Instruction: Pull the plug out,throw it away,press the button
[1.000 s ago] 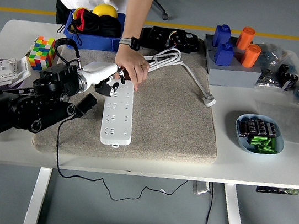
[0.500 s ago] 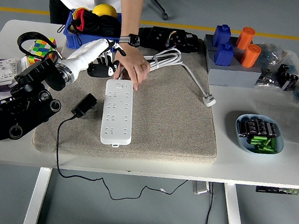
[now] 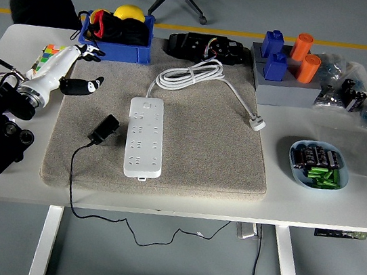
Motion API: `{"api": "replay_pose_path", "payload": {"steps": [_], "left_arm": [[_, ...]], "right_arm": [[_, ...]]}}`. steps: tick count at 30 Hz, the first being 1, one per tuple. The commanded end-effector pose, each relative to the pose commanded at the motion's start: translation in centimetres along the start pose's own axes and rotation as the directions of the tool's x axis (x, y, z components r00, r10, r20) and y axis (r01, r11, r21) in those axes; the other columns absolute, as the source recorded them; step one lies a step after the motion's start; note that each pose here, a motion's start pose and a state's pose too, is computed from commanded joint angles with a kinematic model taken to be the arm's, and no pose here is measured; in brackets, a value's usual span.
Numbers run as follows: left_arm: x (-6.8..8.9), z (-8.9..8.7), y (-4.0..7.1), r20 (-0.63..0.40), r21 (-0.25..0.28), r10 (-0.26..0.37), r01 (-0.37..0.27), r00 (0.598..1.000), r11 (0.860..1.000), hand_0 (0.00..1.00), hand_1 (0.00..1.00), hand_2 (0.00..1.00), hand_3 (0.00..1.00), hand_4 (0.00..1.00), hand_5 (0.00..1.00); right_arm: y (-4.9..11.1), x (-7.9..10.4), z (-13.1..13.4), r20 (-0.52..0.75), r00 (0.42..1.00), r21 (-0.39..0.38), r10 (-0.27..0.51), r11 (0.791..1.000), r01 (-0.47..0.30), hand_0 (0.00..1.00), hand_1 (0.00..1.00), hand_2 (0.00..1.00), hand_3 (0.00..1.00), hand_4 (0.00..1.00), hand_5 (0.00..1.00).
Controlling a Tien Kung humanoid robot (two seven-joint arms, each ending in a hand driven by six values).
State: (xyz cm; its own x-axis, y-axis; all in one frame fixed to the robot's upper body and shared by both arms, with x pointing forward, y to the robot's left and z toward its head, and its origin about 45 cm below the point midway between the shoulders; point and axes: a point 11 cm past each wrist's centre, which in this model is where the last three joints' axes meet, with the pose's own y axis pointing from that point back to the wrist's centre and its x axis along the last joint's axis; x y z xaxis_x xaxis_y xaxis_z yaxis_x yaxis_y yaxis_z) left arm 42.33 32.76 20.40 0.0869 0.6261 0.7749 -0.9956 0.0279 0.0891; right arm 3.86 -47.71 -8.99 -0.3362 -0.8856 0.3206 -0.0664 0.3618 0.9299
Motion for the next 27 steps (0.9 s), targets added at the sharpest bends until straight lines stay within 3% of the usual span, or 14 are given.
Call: {"api": "replay_pose_path", "payload": {"steps": [9,19,27], "left_arm": [[0.1,-3.4,1.8,-0.034,0.081,0.034,-0.032,0.999,0.996,0.896,0.911,0.845,0.838,0.684,0.505],[-0.5,-4.1,2.4,-0.048,0.104,0.037,-0.032,0.998,0.994,0.888,0.885,0.820,0.821,0.670,0.435],[-0.4,-4.0,2.2,-0.060,0.104,0.054,-0.047,0.997,0.993,0.885,0.871,0.815,0.816,0.677,0.409]], "right_arm": [[0.0,-0.2,-0.2,0.001,1.000,0.006,-0.004,1.000,0.004,0.745,0.676,0.672,0.630,0.660,0.520],[0.0,-0.2,-0.1,0.000,1.000,0.004,-0.004,1.000,0.004,0.744,0.676,0.672,0.630,0.661,0.521],[0.1,-0.5,-1.3,-0.015,1.000,0.020,-0.011,1.000,0.011,0.745,0.676,0.672,0.630,0.660,0.520]]}}
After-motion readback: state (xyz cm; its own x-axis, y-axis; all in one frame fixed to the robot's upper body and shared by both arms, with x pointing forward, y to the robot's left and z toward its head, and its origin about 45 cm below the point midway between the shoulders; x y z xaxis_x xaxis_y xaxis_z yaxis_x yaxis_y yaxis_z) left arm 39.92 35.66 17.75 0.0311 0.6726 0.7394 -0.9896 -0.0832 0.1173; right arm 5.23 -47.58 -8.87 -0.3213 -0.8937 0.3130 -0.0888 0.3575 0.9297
